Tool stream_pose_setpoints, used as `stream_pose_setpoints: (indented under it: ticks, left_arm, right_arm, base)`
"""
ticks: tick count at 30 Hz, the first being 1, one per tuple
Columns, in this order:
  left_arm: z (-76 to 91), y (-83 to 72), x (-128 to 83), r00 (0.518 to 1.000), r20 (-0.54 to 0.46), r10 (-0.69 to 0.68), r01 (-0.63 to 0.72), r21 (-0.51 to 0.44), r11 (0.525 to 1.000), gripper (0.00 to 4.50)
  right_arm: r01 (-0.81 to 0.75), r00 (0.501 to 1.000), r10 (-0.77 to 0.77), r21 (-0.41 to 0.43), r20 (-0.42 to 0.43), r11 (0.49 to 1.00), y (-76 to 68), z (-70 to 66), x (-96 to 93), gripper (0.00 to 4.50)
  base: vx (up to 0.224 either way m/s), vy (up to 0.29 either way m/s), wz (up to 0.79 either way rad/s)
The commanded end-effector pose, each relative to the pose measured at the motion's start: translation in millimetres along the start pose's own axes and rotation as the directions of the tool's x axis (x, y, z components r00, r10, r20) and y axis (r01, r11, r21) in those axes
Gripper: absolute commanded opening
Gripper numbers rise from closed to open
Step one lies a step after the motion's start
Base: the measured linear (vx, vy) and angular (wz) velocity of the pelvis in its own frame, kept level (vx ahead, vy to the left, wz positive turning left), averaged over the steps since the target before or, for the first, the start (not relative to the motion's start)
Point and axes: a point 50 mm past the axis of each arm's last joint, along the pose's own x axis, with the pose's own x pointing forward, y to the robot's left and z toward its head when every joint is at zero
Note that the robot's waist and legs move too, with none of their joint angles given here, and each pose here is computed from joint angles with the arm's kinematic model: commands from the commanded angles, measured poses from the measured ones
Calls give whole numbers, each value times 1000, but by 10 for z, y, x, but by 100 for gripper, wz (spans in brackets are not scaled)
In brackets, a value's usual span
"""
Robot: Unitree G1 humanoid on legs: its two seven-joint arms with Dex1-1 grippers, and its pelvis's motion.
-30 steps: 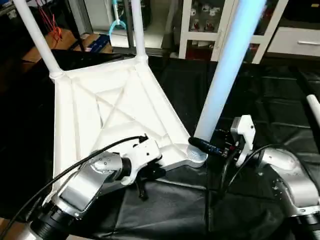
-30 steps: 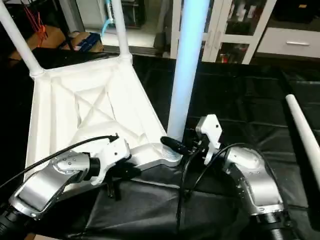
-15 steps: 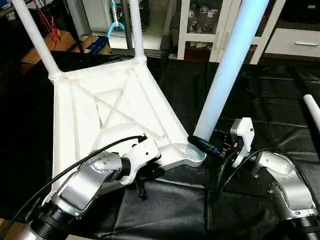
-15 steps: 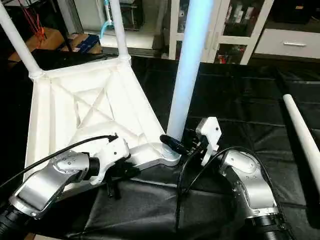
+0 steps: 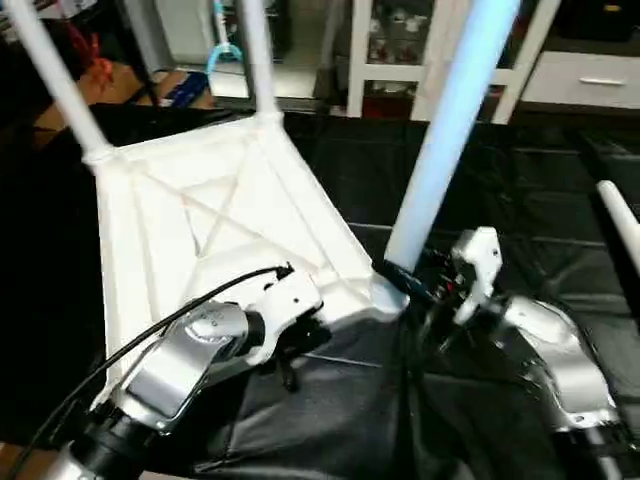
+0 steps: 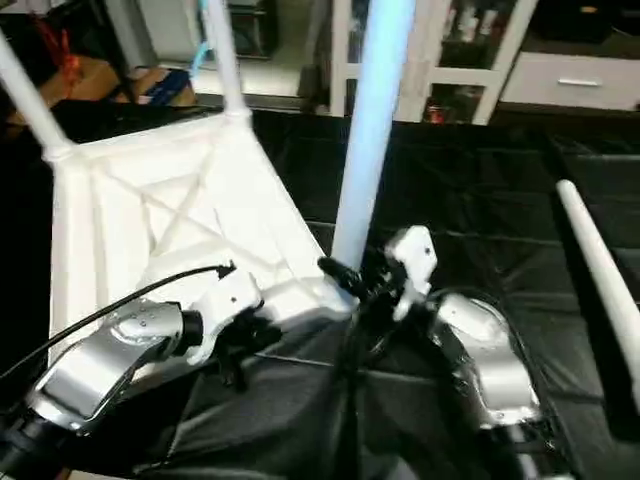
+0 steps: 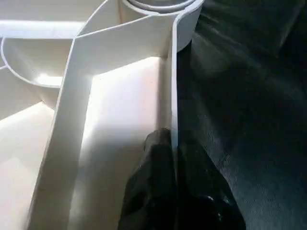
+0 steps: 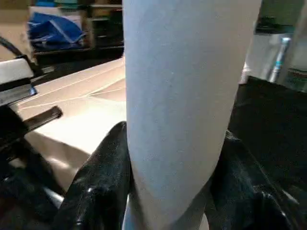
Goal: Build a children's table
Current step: Insert table leg to table base
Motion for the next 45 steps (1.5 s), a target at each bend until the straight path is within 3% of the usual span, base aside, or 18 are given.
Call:
stream_pose_setpoints:
  ticks: [1, 11, 17, 19, 21, 27, 45]
  left_arm:
    - [-8, -3, 36, 1000, 24, 5, -4, -44, 999, 0]
    - [87, 91, 190, 981, 86, 175, -162, -140, 977, 0]
    - [200, 157, 357, 929, 126, 348, -316, -216, 924, 0]
    - [236, 191, 407, 899, 137, 417, -375, -253, 892, 0]
    - [249, 192, 431, 893, 138, 429, -383, -269, 884, 0]
    - [317, 157, 496, 894, 161, 419, -370, -263, 891, 0]
    - [198, 37, 518, 960, 79, 270, -251, -190, 949, 0]
  right_arm:
    - [263, 934, -241, 51, -264, 963, -191, -519, -296, 185]
    - [548, 795, -523, -5, -308, 836, -297, -592, -120, 185]
    - [671, 696, -650, -46, -304, 740, -283, -624, -9, 185]
    - [729, 639, -711, -63, -293, 681, -300, -624, 1, 185]
    - [744, 624, -724, -61, -292, 666, -303, -623, 14, 185]
    - [763, 611, -744, -50, -270, 645, -311, -580, 90, 185]
    - [759, 627, -743, -33, -237, 651, -326, -520, 160, 185]
  base:
    - [0, 0, 0]
    - [0, 0, 0]
    - [0, 0, 0]
    - [0, 0, 0]
    - [0, 0, 0]
    - [0, 0, 0]
    - [0, 0, 0]
